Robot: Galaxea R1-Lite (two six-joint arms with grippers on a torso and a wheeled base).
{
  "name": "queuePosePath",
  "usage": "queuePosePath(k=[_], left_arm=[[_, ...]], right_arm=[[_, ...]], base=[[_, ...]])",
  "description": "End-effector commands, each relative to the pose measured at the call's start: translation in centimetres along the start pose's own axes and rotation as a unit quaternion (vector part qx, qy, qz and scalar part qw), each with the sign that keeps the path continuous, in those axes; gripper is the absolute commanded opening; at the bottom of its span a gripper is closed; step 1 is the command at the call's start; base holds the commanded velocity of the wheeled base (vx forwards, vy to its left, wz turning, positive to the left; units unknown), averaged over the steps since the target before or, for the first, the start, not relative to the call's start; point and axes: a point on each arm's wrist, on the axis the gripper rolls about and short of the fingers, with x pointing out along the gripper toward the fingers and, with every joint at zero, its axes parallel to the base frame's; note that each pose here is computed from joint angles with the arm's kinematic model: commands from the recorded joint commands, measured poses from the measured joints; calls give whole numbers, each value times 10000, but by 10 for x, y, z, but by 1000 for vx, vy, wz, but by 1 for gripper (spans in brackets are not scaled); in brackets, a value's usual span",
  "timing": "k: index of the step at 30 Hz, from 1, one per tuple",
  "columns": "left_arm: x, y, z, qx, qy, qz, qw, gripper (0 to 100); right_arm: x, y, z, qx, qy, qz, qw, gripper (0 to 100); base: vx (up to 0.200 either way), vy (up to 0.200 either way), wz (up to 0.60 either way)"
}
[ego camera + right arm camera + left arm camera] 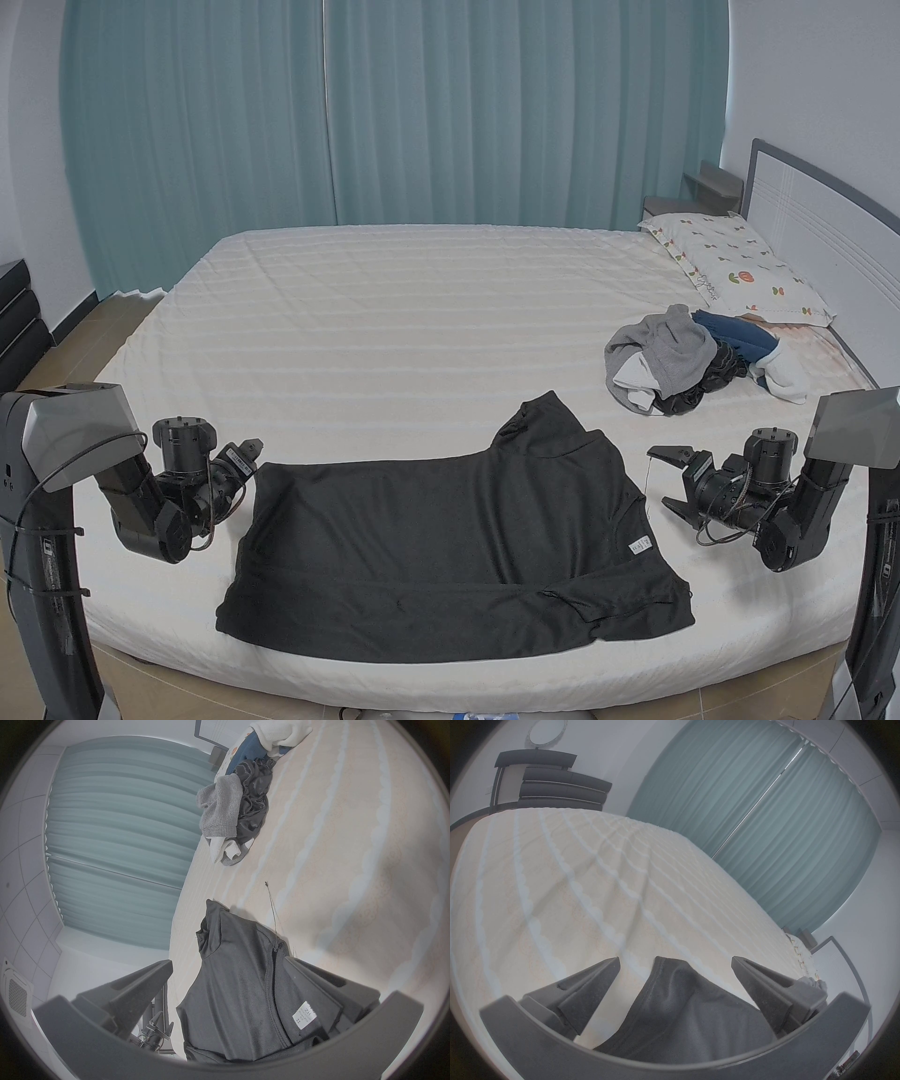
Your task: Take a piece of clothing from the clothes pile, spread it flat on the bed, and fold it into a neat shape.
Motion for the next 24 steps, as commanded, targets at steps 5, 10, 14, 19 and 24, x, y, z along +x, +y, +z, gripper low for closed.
queuePosePath(k=[5, 10, 14, 19, 24], left_arm=[[40, -18, -5, 92, 325, 95, 9994, 100], [61, -18, 4, -58, 556, 38, 9984, 100], [61, -12, -2, -29, 837, 199, 9963, 100], [60, -7, -4, -41, 895, 261, 9956, 100], [62, -8, -4, -53, 884, 219, 9958, 100]], right_arm=[[0, 0, 0, -1, 0, -1, 10000, 100], [0, 0, -1, -1, 10, -5, 10000, 100], [0, -1, -2, 3, 31, -26, 10000, 100], [0, -2, -2, -78, 38, -40, 10000, 100], [1, -3, -3, -83, 48, -42, 9999, 100]], base=[[0, 0, 0], [0, 0, 0], [0, 0, 0], [0, 0, 0], [0, 0, 0]])
